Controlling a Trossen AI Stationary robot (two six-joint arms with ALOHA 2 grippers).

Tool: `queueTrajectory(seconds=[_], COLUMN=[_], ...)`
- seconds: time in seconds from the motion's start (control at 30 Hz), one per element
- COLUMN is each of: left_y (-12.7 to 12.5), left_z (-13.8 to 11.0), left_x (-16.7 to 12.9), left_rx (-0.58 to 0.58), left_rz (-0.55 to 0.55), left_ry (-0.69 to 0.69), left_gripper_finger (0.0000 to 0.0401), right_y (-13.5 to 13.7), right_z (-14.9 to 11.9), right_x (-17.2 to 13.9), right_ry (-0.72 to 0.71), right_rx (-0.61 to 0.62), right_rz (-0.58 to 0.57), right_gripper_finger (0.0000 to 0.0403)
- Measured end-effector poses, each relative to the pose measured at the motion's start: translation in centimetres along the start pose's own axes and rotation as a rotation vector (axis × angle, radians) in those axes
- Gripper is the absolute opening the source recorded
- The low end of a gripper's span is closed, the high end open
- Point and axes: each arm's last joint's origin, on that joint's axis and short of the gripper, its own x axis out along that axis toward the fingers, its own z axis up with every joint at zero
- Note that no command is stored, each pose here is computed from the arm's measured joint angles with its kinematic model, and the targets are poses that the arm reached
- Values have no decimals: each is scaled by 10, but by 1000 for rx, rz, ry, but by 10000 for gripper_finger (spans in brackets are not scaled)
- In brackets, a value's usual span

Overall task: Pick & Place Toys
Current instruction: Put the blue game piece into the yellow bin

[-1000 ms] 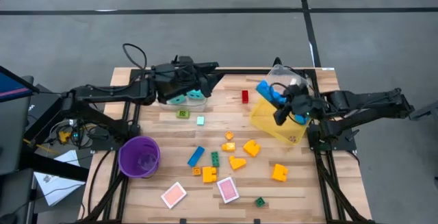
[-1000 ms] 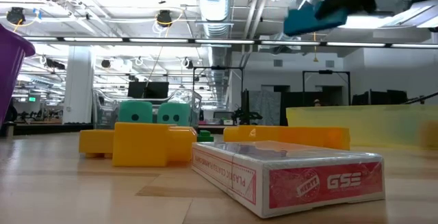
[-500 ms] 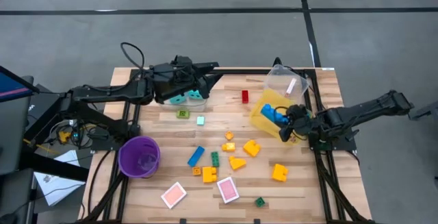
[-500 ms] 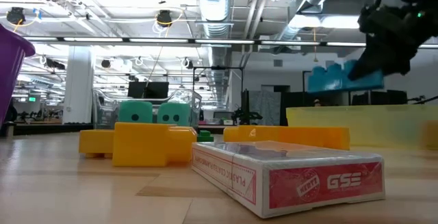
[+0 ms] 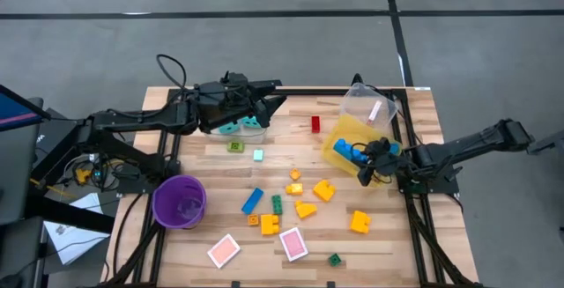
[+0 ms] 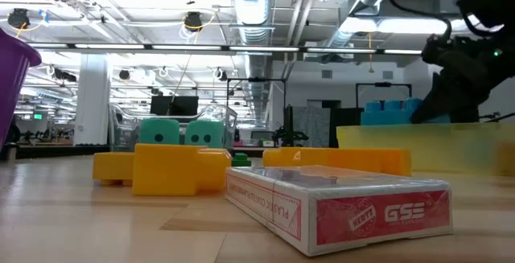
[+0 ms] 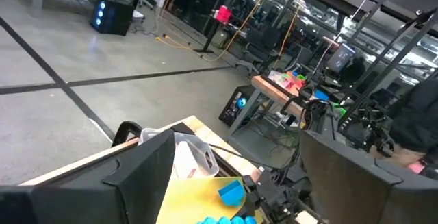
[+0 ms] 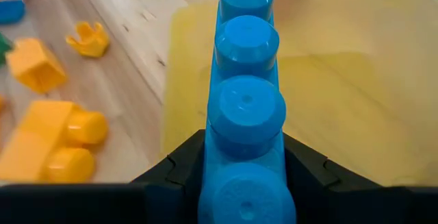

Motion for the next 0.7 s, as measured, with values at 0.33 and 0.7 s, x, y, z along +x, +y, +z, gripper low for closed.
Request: queueTrajectory(seconds=[0.33,0.7], left_y=[0,0], left_z=[0,0], left_x=[0,0], left_rx=[-1,-1], left_rz=[0,1], left_ry=[0,1], left_gripper_finger=[308,307], right_y=[-9,-15], right_z=[-3,-6], right_x=[11,23], right_ry=[10,51], right_rx=[-62,-118], right_rz=[4,18], right_gripper_finger=[134,134])
